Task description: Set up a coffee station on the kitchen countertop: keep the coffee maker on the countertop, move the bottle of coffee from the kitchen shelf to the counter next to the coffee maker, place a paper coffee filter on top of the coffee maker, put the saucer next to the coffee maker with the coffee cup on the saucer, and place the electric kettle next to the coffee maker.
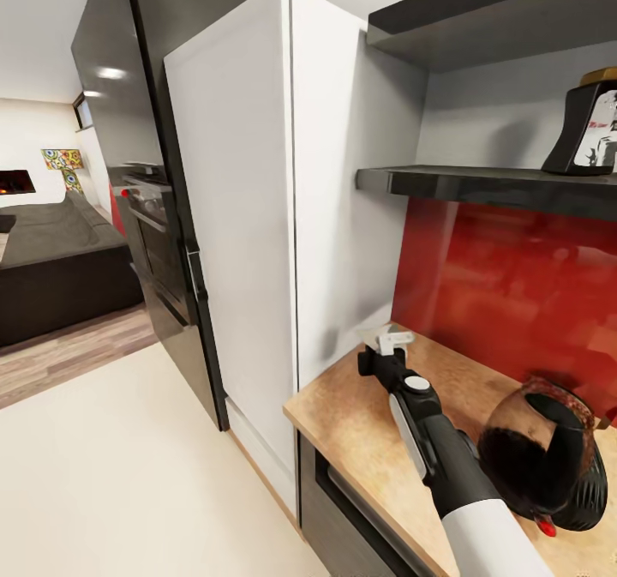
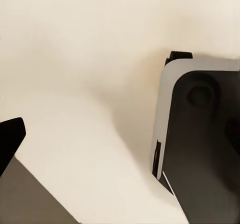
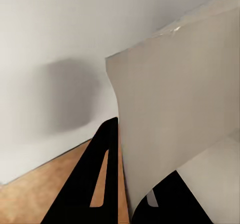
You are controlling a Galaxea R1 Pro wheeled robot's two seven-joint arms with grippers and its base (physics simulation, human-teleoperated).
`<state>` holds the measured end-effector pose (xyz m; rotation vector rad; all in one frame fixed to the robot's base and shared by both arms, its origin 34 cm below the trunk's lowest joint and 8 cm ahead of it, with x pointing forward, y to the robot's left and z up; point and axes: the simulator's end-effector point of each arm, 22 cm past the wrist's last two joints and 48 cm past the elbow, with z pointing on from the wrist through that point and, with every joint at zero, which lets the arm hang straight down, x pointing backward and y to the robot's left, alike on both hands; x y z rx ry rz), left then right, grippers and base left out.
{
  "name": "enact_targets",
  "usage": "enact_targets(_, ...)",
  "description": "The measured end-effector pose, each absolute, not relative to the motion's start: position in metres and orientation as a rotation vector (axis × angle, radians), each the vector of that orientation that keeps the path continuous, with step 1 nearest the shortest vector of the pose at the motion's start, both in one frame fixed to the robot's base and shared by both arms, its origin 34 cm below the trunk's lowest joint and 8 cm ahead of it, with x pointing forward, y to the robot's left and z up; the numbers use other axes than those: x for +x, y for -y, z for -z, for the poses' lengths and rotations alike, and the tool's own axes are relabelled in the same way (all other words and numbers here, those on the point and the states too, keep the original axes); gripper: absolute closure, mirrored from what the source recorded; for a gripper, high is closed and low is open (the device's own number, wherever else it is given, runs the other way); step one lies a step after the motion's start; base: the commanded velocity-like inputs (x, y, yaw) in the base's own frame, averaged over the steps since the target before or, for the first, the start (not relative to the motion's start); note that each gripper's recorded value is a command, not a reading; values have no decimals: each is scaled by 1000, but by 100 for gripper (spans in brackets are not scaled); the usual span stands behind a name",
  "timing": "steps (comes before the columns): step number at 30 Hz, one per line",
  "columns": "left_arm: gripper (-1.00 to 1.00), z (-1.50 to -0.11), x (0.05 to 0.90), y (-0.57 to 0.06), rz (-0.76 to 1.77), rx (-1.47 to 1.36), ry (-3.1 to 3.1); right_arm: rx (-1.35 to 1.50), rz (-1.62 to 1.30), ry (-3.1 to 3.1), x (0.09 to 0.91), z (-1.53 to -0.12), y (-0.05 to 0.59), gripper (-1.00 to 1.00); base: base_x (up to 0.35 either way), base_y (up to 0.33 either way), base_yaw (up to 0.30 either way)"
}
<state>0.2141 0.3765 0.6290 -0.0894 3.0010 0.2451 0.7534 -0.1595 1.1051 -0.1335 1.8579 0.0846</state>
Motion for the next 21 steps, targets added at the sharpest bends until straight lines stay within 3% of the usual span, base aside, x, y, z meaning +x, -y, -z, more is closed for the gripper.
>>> enact_targets(8,-100,-630,224,-378,-246,-86,-2963,-136,-82,-1865,754,-1101,160,100,-298,9,0)
enact_targets(21,-100,-630,226,-375,-242,-92,-2952,-140,-84,-1874,753,-1097,158,100,-336,101,0)
